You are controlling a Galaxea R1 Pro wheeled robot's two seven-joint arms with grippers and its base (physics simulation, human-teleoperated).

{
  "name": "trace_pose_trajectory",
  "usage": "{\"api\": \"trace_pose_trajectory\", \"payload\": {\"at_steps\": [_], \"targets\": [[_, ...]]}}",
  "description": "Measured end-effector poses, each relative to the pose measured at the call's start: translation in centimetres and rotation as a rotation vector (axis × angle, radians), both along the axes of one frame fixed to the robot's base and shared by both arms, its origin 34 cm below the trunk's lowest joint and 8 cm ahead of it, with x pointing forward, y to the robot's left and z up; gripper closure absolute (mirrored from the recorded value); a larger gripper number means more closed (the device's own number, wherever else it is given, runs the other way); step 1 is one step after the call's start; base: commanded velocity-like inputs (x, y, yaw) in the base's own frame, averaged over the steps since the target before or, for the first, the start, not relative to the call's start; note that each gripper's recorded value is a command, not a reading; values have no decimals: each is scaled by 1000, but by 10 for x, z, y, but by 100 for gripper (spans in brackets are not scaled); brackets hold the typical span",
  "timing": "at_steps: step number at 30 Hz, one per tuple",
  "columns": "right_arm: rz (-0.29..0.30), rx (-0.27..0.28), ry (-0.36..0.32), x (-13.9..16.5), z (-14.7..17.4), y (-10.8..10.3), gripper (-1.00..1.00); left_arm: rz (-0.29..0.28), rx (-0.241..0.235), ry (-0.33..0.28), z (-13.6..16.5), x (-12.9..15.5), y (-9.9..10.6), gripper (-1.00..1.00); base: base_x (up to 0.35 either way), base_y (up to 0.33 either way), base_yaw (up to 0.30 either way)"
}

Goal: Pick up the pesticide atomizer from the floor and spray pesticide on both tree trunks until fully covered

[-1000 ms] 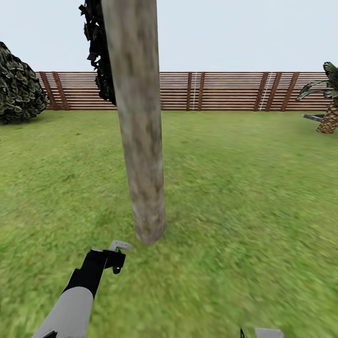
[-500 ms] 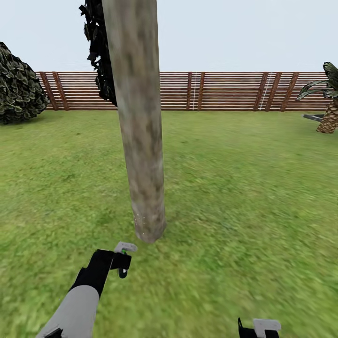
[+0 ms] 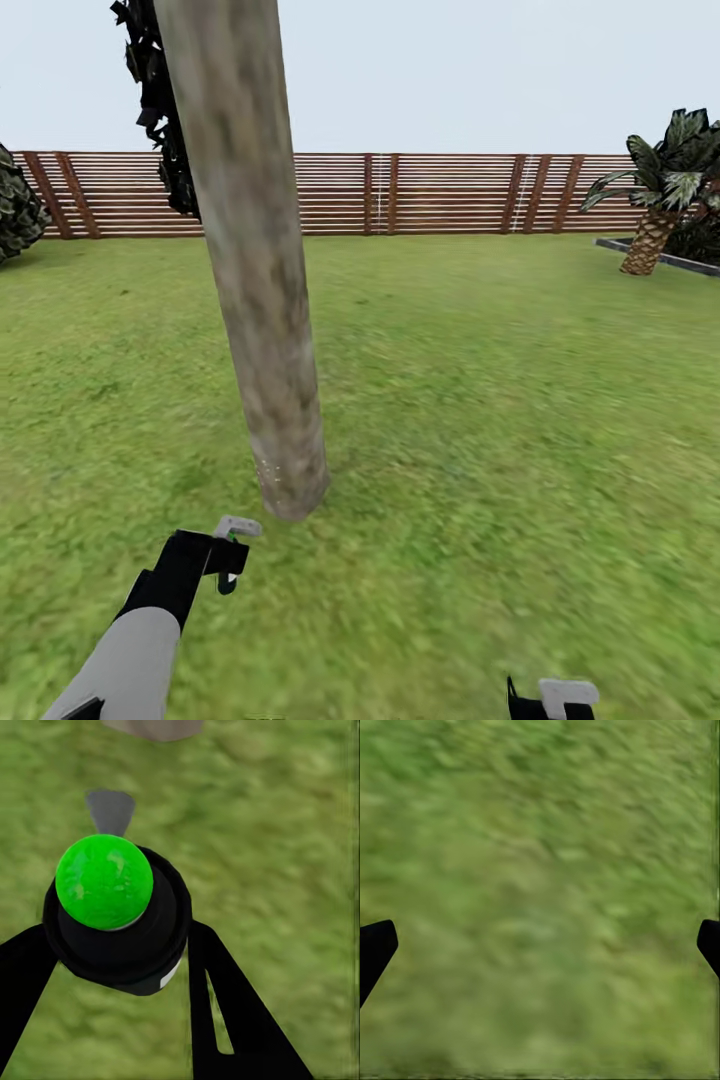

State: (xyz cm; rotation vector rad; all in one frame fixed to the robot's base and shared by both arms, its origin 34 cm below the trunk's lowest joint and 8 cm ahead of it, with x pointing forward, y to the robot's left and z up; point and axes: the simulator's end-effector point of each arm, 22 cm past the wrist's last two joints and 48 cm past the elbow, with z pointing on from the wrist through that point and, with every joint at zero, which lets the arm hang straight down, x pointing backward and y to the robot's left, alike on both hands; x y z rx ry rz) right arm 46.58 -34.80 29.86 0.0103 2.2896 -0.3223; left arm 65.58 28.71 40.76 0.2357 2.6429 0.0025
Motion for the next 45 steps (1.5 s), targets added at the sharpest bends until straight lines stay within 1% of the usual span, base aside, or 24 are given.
{"api": "trace_pose_trajectory", "payload": {"at_steps": [3, 5, 8, 10, 12, 13, 14, 15, 16, 17, 19, 23, 25, 28, 29, 31, 33, 34, 37, 40, 41, 43, 44, 45], "targets": [[0, 0, 1, 0, 0, 0, -100, -12, -23, 4, -2, -1, -18, 100, -183, 161, -102], [0, 0, 1, 0, 0, 0, -100, -17, -24, 0, 0, 1, -22, 100, -37, 32, -14], [1, 0, 2, -1, 0, 0, -100, -11, -15, -12, 6, 7, -15, 100, -10, 9, -4], [1, 0, 2, -1, 0, 0, -100, 1, 9, -18, 9, 10, 4, 100, -2, 1, -1], [1, 0, 2, -1, -1, 0, -100, 2, 3, -18, 9, 10, 1, 100, 0, 0, 0], [0, 0, 2, -1, -1, 0, -100, -1, -6, -18, 9, 10, -5, 100, 0, 0, 0], [1, 0, 3, -1, -1, 0, -100, -12, -31, -18, 9, 11, -24, 100, 0, 0, 0], [0, 0, 3, -1, -1, 0, -100, -30, -58, -23, 12, 14, -49, 100, 0, 0, 0], [1, 0, 3, -1, -1, 0, -100, -47, -64, -33, 16, 19, -61, 100, 0, 0, 0], [1, 0, 3, -1, -1, 0, -100, -56, -61, -37, 19, 22, -64, 100, 0, 0, 0], [1, 0, 3, -1, -1, 0, -100, -62, -56, -39, 21, 24, -64, 100, 0, 0, 0], [2, 0, 3, -1, -1, 0, -100, -17, 7, -91, 42, 40, -16, 100, 0, 0, 0], [2, 0, 3, -1, -1, 0, -100, 2, 23, -91, 50, 40, 1, 100, -110, 52, 0], [1, 0, 3, -1, -1, 0, -100, 3, 10, -85, 53, 40, -7, 100, -253, 119, 0], [0, 0, 4, -1, -1, 0, -100, -11, -4, -89, 55, 44, -20, 100, -257, 110, 0], [1, 0, 4, -1, -1, 0, -100, -67, -15, -100, 62, 50, -54, 100, -115, 49, 0], [1, -1, 4, -1, -1, 0, -100, -104, -3, -105, 70, 55, -70, 100, -38, 16, 0], [2, -1, 4, -1, -1, 0, -100, -103, 2, -112, 77, 60, -70, 100, -12, 5, 0], [1, 0, 3, -1, -1, 0, -100, -43, -22, -149, 109, 79, -57, 100, -4, 2, 0], [2, -1, 3, -1, -1, 0, -100, 5, 14, -171, 122, 85, -14, 100, 0, 0, 0], [2, -1, 4, -1, -1, 0, -100, 12, 13, -173, 123, 86, -10, 100, 0, 0, 0], [1, -1, 3, -1, -1, 0, -100, 12, 6, -174, 124, 86, -12, 100, 0, 0, 0], [1, -1, 3, -1, -1, 0, -100, 2, -3, -175, 125, 87, -20, 100, 0, 0, 0], [2, -1, 3, -1, -1, 0, -100, -49, -10, -179, 127, 89, -50, 100, 0, 0, 0]]}}
